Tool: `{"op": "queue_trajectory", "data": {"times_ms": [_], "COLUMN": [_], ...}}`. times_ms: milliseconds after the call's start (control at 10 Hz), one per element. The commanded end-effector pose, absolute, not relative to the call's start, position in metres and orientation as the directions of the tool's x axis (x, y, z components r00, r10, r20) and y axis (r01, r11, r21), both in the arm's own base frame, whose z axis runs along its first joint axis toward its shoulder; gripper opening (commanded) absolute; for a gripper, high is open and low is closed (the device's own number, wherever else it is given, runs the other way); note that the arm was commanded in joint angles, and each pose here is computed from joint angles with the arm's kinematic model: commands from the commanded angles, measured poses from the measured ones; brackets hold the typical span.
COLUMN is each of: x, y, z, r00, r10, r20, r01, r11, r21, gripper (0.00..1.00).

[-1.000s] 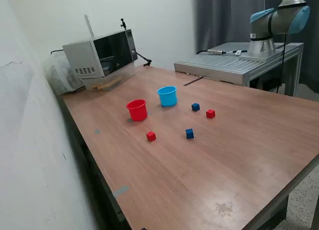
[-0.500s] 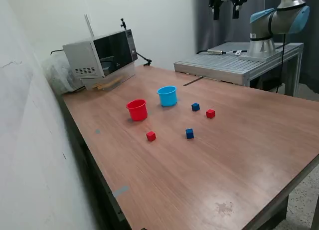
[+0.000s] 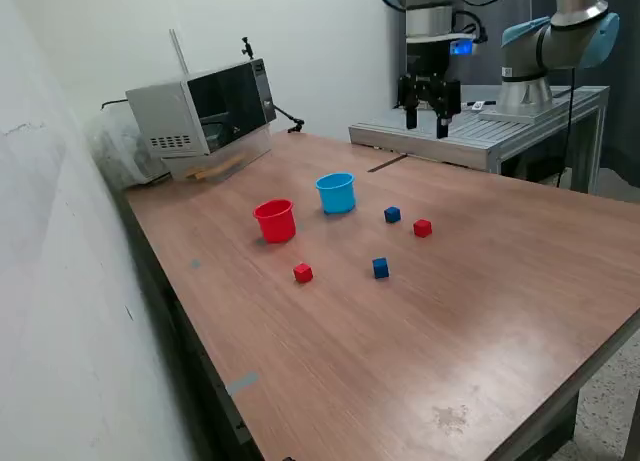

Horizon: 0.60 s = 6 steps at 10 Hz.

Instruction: Place red objects in the red bin, and blue objects in the blue bin.

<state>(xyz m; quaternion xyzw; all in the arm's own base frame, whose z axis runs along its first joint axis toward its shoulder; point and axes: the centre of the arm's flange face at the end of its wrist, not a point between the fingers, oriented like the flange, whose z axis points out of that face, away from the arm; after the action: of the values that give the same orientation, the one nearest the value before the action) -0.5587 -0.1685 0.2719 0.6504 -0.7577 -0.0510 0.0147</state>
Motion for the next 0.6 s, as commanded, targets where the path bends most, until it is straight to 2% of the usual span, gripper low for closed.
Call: {"op": "queue_trajectory", "data": {"times_ms": [0, 500], "x": [-0.585, -0.600], "y": [-0.129, -0.115], "z": [0.219, 0.161], "r00": [-0.207, -0.192], "r10": [-0.976, -0.979], "r20": [-0.066, -0.072], "r01": [-0.978, -0.981], "r11": [0.203, 0.190], "r21": [0.057, 0.034], "gripper": [1.00, 1.00]}}
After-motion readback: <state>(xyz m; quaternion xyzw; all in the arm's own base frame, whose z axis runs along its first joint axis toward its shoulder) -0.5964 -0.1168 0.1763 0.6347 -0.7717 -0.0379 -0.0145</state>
